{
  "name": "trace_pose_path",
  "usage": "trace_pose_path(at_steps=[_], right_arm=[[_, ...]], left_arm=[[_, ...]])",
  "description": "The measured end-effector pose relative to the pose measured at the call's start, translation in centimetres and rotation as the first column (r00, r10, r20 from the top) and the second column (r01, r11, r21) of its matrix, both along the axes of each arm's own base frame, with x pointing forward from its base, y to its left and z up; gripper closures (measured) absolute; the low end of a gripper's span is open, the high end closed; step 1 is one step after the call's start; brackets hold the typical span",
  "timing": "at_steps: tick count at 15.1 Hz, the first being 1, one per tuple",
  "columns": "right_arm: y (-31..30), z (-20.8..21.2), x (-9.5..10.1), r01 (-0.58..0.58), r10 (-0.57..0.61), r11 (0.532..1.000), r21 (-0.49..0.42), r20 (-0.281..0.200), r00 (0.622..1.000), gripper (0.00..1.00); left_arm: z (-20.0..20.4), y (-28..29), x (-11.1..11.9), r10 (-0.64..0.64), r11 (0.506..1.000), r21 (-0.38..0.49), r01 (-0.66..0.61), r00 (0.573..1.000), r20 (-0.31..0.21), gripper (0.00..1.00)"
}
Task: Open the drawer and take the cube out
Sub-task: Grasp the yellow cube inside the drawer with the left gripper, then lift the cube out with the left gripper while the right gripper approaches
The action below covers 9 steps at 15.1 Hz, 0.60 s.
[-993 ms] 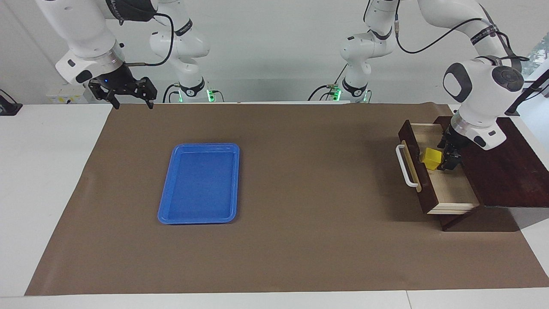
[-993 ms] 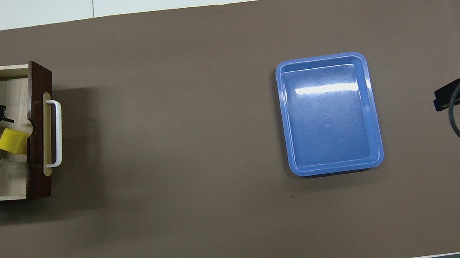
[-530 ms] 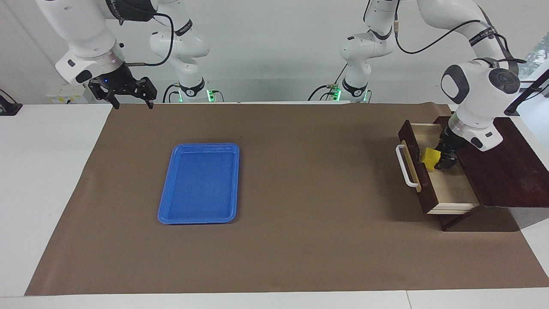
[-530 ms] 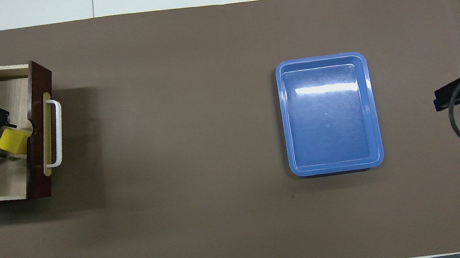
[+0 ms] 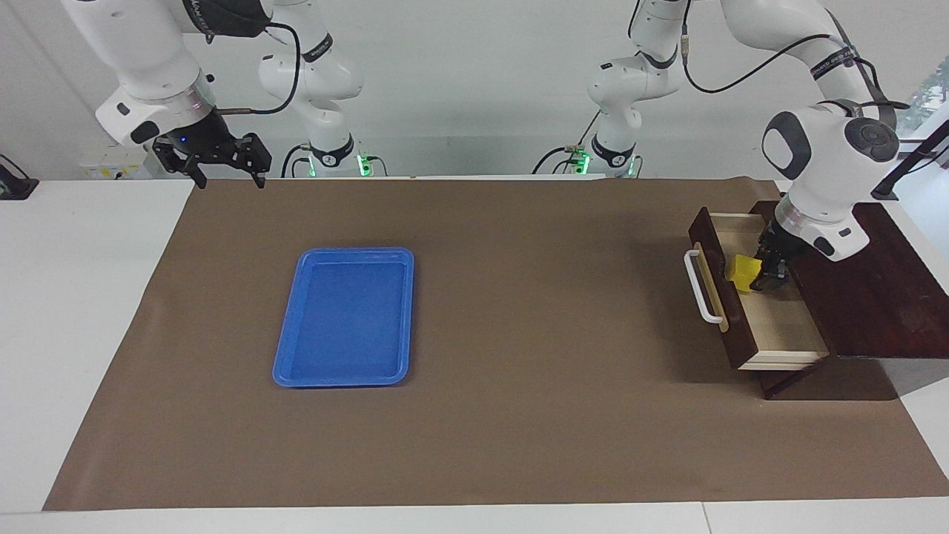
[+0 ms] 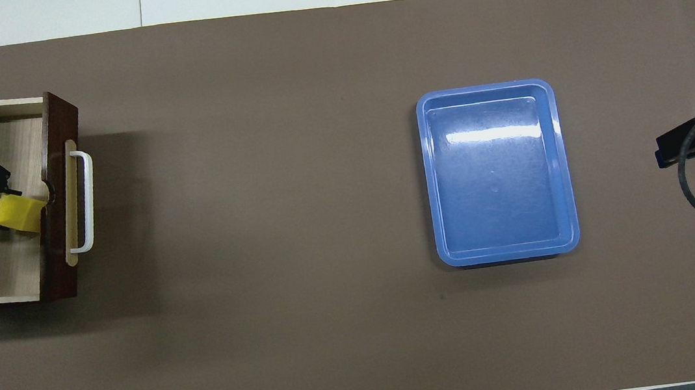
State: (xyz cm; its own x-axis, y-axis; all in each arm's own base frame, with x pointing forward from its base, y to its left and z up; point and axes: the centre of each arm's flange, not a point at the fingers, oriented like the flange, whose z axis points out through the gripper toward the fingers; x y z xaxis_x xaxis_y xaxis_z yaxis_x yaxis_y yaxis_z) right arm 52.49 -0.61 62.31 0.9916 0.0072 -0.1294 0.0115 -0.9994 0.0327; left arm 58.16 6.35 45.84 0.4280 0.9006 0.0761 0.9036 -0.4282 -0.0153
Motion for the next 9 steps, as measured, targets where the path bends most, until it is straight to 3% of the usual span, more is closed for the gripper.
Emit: trace_pose_path(at_steps=[5,9], right_arm=[[0.1,-0.1,0.0,0.0,0.0,1.0,0.009,-0.002,1.0,0.0],[0.1,-1.8,0.1,0.099,-0.098,0.993,0.057,-0.026,0.995,0.0]], left_arm=[[9.2,-0.6,0.9,0.03,1.0,0.003,-0.03,0.999,-0.011,0.45],[11.5,-7.7,1.6,0.168,0.986,0.004,-0.168,0.985,-0.028,0.45]])
